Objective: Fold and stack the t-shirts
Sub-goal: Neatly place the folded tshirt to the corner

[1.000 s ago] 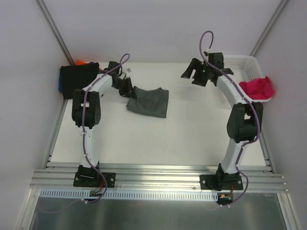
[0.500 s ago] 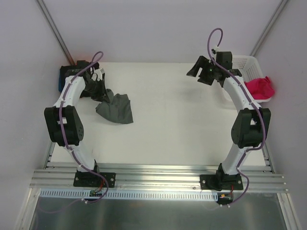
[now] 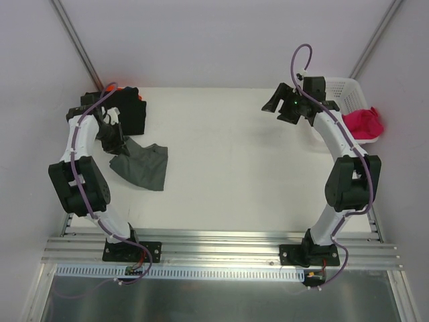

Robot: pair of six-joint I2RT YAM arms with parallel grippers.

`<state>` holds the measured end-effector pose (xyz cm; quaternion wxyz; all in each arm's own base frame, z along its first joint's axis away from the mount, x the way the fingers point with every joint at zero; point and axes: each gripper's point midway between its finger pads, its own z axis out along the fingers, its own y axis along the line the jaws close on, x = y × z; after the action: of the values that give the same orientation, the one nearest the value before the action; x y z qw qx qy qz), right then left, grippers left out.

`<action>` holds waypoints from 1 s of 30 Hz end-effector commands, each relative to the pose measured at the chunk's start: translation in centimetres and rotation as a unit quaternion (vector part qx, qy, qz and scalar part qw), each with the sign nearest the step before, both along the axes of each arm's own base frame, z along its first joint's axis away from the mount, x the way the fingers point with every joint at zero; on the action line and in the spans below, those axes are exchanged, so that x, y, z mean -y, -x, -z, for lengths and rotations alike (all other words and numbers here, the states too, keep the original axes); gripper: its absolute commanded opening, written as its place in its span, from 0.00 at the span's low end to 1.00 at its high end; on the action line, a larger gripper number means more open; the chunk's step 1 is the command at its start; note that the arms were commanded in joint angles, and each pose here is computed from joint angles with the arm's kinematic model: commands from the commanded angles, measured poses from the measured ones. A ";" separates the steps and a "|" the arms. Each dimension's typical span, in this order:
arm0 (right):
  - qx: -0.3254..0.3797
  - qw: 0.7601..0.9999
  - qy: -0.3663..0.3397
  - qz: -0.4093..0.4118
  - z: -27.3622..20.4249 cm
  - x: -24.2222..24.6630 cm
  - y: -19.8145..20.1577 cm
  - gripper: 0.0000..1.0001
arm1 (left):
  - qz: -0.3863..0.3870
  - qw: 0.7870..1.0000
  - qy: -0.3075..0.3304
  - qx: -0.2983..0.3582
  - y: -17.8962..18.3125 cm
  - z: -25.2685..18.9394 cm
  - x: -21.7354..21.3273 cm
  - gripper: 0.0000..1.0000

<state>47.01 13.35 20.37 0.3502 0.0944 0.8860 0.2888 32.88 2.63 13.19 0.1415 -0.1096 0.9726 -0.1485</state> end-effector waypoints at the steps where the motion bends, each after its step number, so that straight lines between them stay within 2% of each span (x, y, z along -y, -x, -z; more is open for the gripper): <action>1: 0.034 0.999 -0.005 -0.004 -2.8 0.3 0.7 0.85 | -0.013 0.999 -0.051 0.009 0.7 -1.9 -2.3 0.00; 13: 0.031 0.999 -0.007 0.005 -2.3 1.1 1.3 0.85 | -0.063 0.990 -0.129 -0.010 -0.2 -1.8 -7.2 0.00; 19: 0.029 1.000 -0.007 0.009 -2.2 1.5 1.3 0.85 | -0.088 0.984 -0.153 -0.038 0.2 -0.7 -9.3 0.00; 30: 0.026 1.000 0.002 0.011 -1.7 1.8 1.5 0.85 | -0.114 0.974 -0.190 -0.051 -1.3 0.1 -13.3 0.00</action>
<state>45.96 11.91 19.20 0.3418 0.1106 0.8898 0.2813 33.94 13.94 12.23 0.1217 -0.1894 0.9739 0.0303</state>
